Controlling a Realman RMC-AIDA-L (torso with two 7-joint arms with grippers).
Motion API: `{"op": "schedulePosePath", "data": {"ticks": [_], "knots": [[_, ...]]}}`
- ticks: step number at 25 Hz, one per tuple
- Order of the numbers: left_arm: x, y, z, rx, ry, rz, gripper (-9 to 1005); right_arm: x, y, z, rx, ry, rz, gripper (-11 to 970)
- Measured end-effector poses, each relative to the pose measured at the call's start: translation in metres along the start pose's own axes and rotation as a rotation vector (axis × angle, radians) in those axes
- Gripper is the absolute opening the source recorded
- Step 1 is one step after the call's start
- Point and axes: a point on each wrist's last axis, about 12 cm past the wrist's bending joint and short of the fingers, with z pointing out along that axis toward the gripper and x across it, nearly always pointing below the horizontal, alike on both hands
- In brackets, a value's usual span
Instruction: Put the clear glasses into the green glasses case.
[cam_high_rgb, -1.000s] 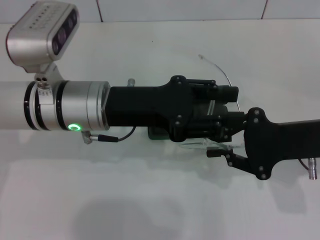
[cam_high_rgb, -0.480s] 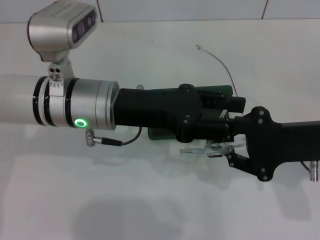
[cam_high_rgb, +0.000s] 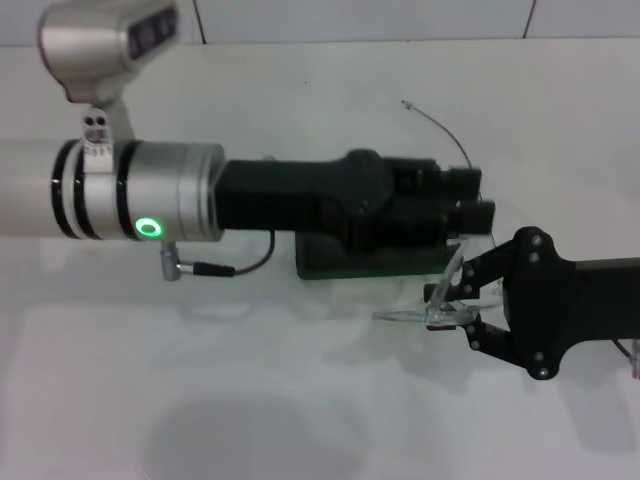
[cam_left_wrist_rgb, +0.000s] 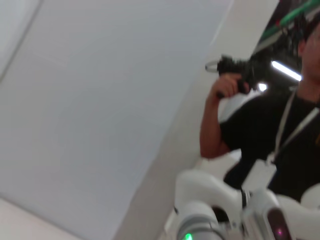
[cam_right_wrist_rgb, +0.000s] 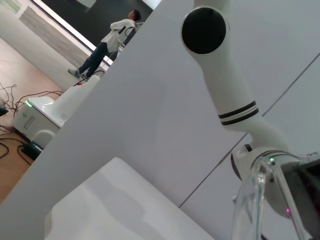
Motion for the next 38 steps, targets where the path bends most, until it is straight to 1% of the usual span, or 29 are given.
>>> {"op": "schedulePosePath", "data": {"ticks": [3,5,7,8,10,12,13,14,15,16,18,20,23,25,27,32,35,38], "knots": [[-0.003,0.000,-0.010,-0.026,-0.041,0.020,561,-0.001,0.002,-0.005,0.008,-0.003,0.008,124],[-0.002,0.000,-0.021,-0.063,-0.067,0.040,562,-0.002,0.003,-0.007,0.012,-0.012,0.010,124],[0.003,0.001,-0.038,-0.131,-0.094,0.076,562,-0.006,0.005,-0.008,0.006,-0.050,0.014,124],[0.005,0.002,-0.044,-0.155,-0.100,0.088,563,-0.009,0.006,-0.008,0.002,-0.071,0.016,124],[0.014,0.004,-0.060,-0.248,-0.103,0.130,563,-0.013,0.007,-0.008,0.000,-0.125,0.019,124],[0.021,0.007,-0.067,-0.317,-0.096,0.169,564,-0.018,0.006,-0.005,-0.007,-0.177,0.016,124],[0.026,0.009,-0.068,-0.351,-0.092,0.207,564,-0.021,0.004,-0.001,-0.014,-0.215,0.014,124],[0.029,0.010,-0.067,-0.372,-0.089,0.237,564,-0.022,0.003,0.004,-0.025,-0.247,0.018,124],[0.034,0.012,-0.063,-0.394,-0.082,0.280,564,-0.024,0.000,0.014,-0.042,-0.303,0.030,124],[0.036,0.013,-0.060,-0.407,-0.077,0.306,565,-0.024,-0.001,0.017,-0.046,-0.314,0.033,124],[0.041,0.017,-0.051,-0.430,-0.067,0.359,565,-0.022,-0.006,0.031,-0.068,-0.356,0.059,124],[0.044,0.022,-0.039,-0.428,-0.076,0.379,566,-0.018,-0.012,0.045,-0.095,-0.376,0.091,124],[0.044,0.027,-0.022,-0.401,-0.107,0.391,566,-0.012,-0.018,0.067,-0.127,-0.381,0.152,124],[0.042,0.028,-0.018,-0.403,-0.130,0.418,567,-0.008,-0.019,0.075,-0.132,-0.369,0.185,124],[0.040,0.028,-0.018,-0.409,-0.155,0.442,567,-0.005,-0.020,0.081,-0.129,-0.343,0.209,124],[0.037,0.020,-0.022,-0.396,-0.235,0.480,569,0.000,-0.020,0.084,-0.103,-0.303,0.253,124],[0.035,0.018,-0.022,-0.382,-0.251,0.502,570,0.005,-0.021,0.084,-0.072,-0.257,0.288,124],[0.034,0.016,-0.022,-0.367,-0.258,0.513,570,0.010,-0.022,0.085,-0.047,-0.218,0.300,124]]}}
